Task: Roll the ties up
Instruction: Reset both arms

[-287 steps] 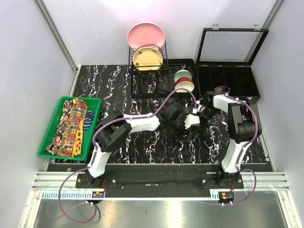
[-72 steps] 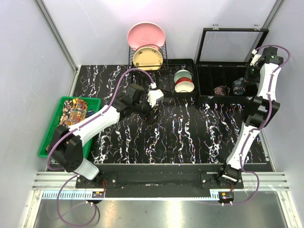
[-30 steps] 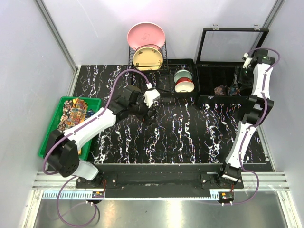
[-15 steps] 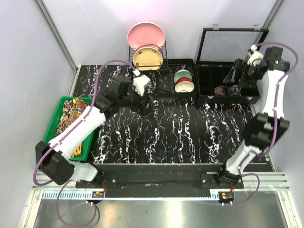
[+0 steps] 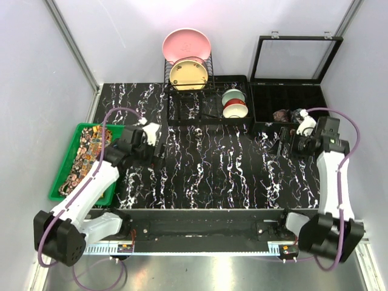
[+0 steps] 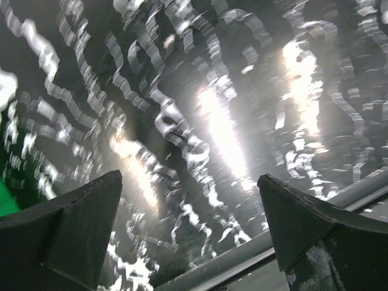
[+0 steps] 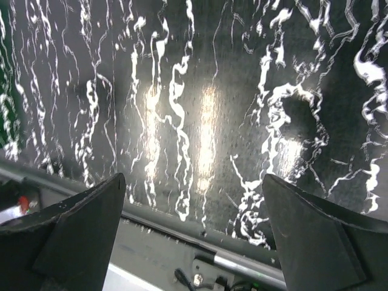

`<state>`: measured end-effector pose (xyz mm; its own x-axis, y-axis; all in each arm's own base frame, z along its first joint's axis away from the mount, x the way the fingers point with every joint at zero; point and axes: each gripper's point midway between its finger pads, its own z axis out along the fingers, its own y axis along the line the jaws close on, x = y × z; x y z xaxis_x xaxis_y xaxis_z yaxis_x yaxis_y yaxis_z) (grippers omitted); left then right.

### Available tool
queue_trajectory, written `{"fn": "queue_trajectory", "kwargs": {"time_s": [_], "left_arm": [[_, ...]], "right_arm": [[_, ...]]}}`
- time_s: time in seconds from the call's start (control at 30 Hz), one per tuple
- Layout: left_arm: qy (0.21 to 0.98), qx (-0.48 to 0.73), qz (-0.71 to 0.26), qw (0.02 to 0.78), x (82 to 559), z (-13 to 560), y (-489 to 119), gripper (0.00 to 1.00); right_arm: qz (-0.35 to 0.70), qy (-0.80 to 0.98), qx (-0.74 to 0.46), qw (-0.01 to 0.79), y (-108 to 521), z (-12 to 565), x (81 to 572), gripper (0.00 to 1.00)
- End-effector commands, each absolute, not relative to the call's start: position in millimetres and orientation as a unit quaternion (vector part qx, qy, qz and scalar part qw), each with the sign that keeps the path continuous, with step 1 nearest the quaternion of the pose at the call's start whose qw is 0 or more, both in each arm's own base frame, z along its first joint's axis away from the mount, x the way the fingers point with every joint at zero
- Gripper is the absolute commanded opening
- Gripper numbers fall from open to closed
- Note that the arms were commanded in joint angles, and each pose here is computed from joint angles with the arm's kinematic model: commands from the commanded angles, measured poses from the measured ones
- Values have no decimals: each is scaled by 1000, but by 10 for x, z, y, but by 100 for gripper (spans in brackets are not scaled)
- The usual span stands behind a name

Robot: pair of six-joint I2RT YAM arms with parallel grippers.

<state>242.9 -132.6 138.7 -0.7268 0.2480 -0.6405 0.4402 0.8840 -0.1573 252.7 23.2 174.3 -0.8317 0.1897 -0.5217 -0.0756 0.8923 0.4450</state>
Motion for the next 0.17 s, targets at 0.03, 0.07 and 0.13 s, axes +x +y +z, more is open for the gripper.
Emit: {"fn": "queue_trajectory", "kwargs": {"time_s": [0.03,0.07,0.13], "left_arm": [[905,146,-120,381,2544,1564,-1101,99],[904,140,-110,389,2570,1602,-1061,99],[899,139,-102,403,2616,1674,-1037,99]], "right_arm": [[193,899,10,393,191,2081,2566,100],[192,898,9,396,195,2094,2560,100],[181,898,15,401,161,2108,2555,100]]}}
